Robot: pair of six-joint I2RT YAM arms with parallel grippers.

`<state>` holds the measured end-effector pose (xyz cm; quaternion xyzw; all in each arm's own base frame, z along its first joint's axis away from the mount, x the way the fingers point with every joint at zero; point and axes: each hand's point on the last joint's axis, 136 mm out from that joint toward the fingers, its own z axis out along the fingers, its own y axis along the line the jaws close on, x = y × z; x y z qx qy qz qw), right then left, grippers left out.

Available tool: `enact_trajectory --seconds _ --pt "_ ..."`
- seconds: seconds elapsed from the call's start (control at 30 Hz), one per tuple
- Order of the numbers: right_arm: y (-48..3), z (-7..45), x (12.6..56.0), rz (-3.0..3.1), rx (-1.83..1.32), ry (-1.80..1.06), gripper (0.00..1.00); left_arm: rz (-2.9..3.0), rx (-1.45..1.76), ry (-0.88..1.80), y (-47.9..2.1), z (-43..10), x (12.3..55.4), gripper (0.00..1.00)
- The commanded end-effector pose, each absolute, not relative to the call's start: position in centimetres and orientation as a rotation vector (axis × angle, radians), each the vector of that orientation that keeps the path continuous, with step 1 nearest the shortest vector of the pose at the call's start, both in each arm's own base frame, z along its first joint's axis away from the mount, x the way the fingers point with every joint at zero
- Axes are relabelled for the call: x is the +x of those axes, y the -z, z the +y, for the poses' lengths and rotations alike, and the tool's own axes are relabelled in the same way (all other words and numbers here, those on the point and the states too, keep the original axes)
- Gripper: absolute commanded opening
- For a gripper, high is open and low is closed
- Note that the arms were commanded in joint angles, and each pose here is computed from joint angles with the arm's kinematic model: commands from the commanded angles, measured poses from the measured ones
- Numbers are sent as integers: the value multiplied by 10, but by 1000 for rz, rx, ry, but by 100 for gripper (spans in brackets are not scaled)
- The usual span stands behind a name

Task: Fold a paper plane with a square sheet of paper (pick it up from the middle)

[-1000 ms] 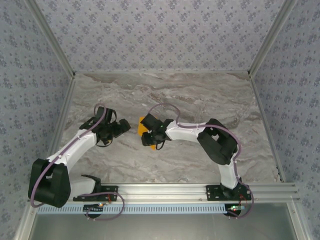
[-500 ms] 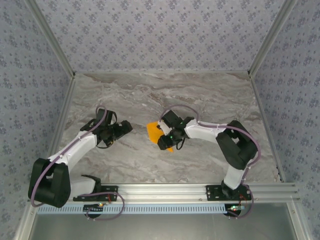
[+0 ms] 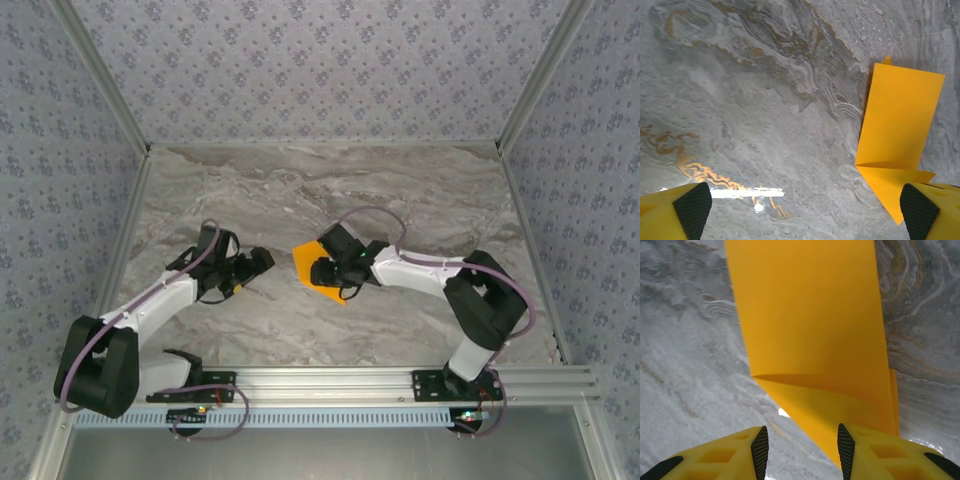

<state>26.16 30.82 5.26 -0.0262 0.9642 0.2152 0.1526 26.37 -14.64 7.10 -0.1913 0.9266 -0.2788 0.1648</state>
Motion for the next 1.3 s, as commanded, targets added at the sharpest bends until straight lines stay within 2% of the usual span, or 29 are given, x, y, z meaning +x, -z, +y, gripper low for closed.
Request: enact_trajectory --seconds 0.0,0.2,0.4,0.6,0.7,0.9,1.27 --pt "-32 303 268 2796 57 -552 44 2619 -521 847 -78 -155 265 99" --pt "-11 297 276 2817 -12 -495 43 2630 -505 934 -77 -170 262 99" --pt "3 311 273 2751 -452 -604 37 2641 -468 1026 -76 -189 261 99" --pt "-7 305 265 2722 -619 -638 36 2669 -460 1063 -68 -200 258 99" --pt "-27 305 264 2698 -600 -658 37 2670 -459 1074 -66 -205 258 99" --pt "-66 312 281 2647 -372 -714 37 2666 -460 1095 -65 -214 259 99" --pt "-37 307 305 2703 -208 -630 25 2696 -498 1107 -57 -227 258 89"
